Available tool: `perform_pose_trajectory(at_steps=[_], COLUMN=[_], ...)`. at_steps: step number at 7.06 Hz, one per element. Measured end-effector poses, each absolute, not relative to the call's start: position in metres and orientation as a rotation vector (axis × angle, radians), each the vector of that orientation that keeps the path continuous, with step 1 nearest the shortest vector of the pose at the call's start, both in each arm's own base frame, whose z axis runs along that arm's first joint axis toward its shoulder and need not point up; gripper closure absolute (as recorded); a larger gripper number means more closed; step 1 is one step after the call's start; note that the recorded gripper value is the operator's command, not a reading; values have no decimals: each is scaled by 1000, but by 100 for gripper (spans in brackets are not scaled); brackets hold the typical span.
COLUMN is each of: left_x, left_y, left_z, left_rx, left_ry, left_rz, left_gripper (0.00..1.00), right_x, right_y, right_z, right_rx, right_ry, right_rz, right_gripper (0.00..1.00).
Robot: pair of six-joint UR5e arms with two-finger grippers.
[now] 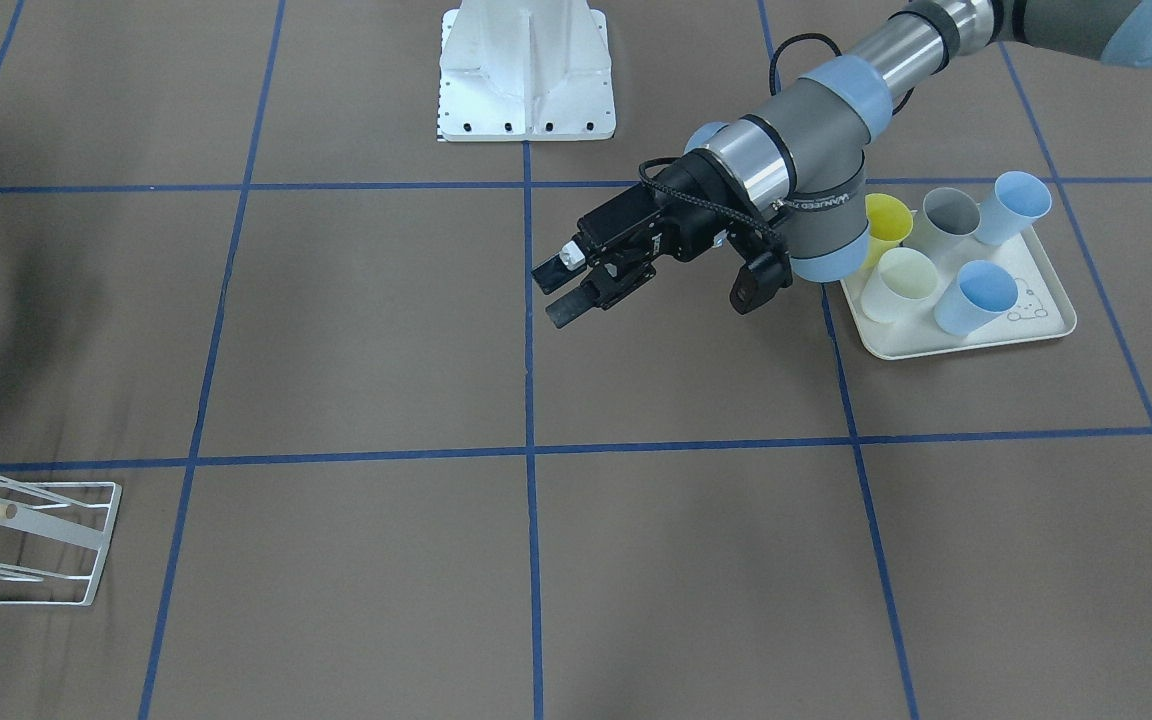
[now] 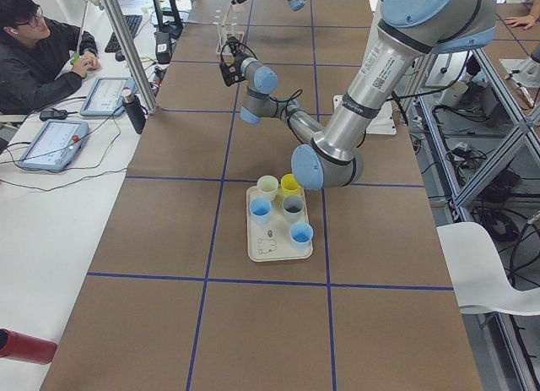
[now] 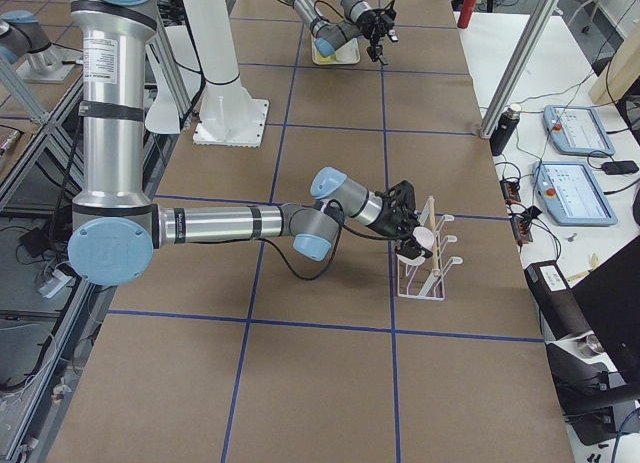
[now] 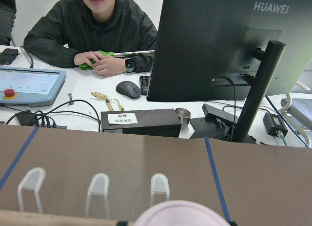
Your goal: Transfer IKEA cup to right arm and place on rack
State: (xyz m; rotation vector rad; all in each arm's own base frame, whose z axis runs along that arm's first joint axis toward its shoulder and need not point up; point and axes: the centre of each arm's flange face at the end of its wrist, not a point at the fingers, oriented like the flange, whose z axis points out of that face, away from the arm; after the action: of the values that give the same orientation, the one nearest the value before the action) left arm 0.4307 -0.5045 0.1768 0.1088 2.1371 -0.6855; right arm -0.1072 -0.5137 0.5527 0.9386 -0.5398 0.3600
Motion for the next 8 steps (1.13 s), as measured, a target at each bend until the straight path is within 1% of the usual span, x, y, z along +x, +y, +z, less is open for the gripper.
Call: perform_pose_trajectory(at_steps=[4, 5, 6, 8], left_x=[432, 434, 435, 437], left_y=[-504, -503, -501, -500], left_z=[178, 178, 178, 181], left_rx=[108, 105, 102, 99], left_ry=[2135, 2135, 2134, 2131], left_rz=[-689, -688, -687, -688], left_gripper=[0, 0, 0, 0], right_x=[-110, -111, -111, -111], right_y=[-519, -519, -519, -519], right_z=[561, 562, 562, 568], right_rx=[927, 926, 925, 917], right_ry=[-531, -530, -530, -522], right_rz=[360, 359, 359, 353], right_gripper=[100, 59, 1, 0])
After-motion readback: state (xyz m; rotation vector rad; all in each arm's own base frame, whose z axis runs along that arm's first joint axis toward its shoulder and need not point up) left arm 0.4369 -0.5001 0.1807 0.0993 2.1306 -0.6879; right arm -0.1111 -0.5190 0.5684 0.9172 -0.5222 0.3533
